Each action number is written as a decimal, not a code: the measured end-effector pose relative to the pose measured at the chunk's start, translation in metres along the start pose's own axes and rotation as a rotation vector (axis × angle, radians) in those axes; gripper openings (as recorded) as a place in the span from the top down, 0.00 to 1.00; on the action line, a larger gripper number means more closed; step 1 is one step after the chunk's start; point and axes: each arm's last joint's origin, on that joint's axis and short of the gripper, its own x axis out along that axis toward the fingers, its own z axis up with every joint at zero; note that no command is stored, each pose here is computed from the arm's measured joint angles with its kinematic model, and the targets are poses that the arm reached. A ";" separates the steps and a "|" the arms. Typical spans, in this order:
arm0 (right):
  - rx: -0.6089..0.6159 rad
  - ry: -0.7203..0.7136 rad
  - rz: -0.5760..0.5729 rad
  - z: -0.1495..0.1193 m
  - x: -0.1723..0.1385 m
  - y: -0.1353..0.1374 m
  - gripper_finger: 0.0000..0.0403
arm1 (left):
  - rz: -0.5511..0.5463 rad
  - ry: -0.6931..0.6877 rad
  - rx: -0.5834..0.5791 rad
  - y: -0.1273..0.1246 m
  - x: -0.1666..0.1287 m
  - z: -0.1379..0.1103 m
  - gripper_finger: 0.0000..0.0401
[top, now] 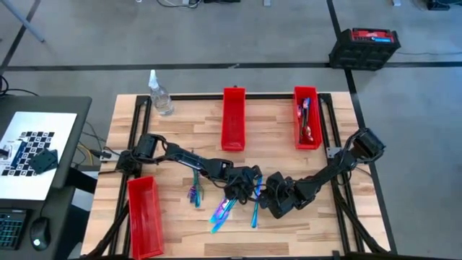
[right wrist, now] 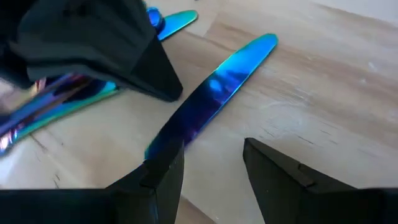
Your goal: Sort silverware
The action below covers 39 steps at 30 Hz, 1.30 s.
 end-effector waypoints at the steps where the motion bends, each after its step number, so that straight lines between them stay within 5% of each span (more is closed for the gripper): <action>1: 0.009 -0.001 -0.003 0.001 0.001 0.000 0.60 | 0.002 -0.003 -0.004 0.000 0.000 0.000 1.00; 16: -0.105 0.054 0.023 0.015 0.010 0.004 0.60 | 0.049 -0.001 0.079 0.003 -0.003 0.006 0.99; 23: -0.082 0.084 0.044 0.012 -0.008 0.003 0.60 | 0.020 0.034 0.023 0.016 -0.008 0.011 0.87; 31: 0.029 0.059 0.010 0.003 -0.016 -0.005 0.60 | 0.004 0.054 0.107 0.023 -0.010 0.008 0.69; 39: 0.242 -0.027 0.145 0.002 0.001 -0.028 0.60 | -0.005 0.044 0.134 0.021 -0.005 0.004 0.69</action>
